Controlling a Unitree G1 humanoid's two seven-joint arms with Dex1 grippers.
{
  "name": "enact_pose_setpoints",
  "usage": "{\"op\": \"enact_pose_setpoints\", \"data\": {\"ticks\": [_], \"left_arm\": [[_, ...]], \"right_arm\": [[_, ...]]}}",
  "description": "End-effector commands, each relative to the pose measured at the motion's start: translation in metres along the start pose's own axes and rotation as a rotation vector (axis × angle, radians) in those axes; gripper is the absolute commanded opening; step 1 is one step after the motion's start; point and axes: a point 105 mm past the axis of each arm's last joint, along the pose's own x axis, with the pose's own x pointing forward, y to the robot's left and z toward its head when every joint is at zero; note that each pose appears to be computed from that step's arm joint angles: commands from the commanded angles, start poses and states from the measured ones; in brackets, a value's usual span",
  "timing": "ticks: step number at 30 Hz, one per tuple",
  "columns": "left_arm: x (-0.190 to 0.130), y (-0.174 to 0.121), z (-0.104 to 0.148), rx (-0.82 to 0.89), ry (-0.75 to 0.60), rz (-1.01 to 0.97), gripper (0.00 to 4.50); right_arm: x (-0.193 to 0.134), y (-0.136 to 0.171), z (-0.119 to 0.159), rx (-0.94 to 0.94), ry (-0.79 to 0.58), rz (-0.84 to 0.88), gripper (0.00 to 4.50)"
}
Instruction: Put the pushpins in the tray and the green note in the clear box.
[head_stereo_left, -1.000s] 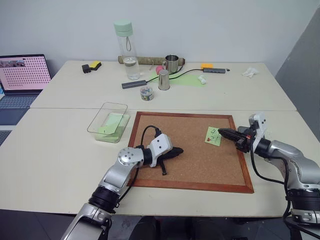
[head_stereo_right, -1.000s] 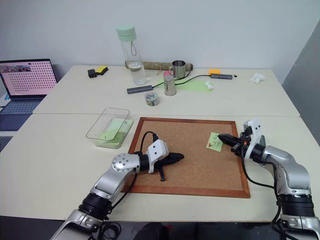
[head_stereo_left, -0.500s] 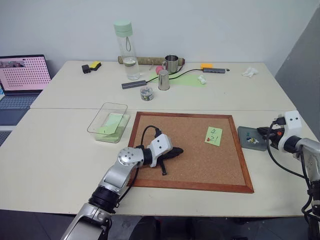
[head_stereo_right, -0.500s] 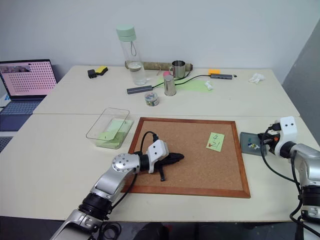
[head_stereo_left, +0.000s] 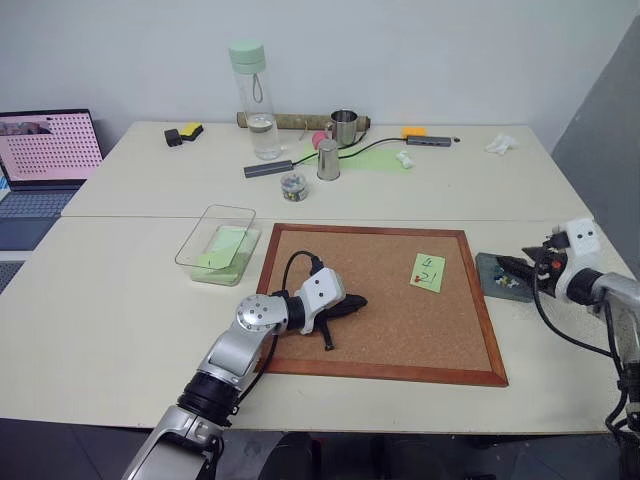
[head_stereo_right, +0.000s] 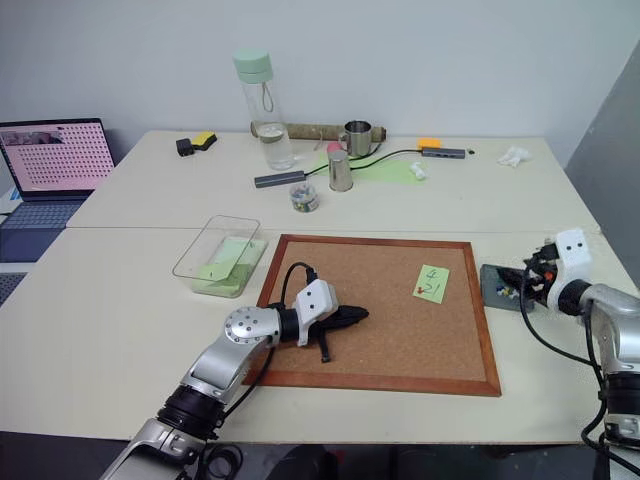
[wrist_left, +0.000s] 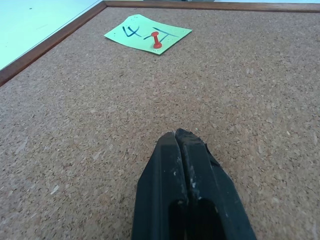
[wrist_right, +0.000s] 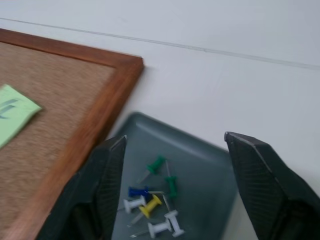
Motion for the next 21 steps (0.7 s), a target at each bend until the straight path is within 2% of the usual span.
{"op": "enact_pose_setpoints", "data": {"ticks": [1,4,7,11,16,21], "left_arm": [[0.001,-0.013,-0.025,-0.039,0.089,-0.046,0.0],[0.002,-0.014,-0.024,-0.037,0.088,-0.051,0.0],[0.003,-0.014,-0.023,-0.035,0.085,-0.054,0.0],[0.004,-0.014,-0.022,-0.032,0.083,-0.055,0.0],[0.001,-0.016,-0.023,-0.036,0.085,-0.051,0.0],[0.001,-0.017,-0.023,-0.038,0.087,-0.051,0.0]], "right_arm": [[0.008,0.057,0.026,-0.211,-0.07,0.233,3.49],[0.024,0.087,0.023,-0.248,-0.087,0.318,3.49],[0.039,0.101,0.019,-0.244,-0.089,0.352,3.49],[0.055,0.104,0.008,-0.204,-0.076,0.355,3.49],[0.061,0.1,0.001,-0.156,-0.08,0.363,3.49],[0.062,0.094,-0.005,-0.123,-0.073,0.353,2.6]]}}
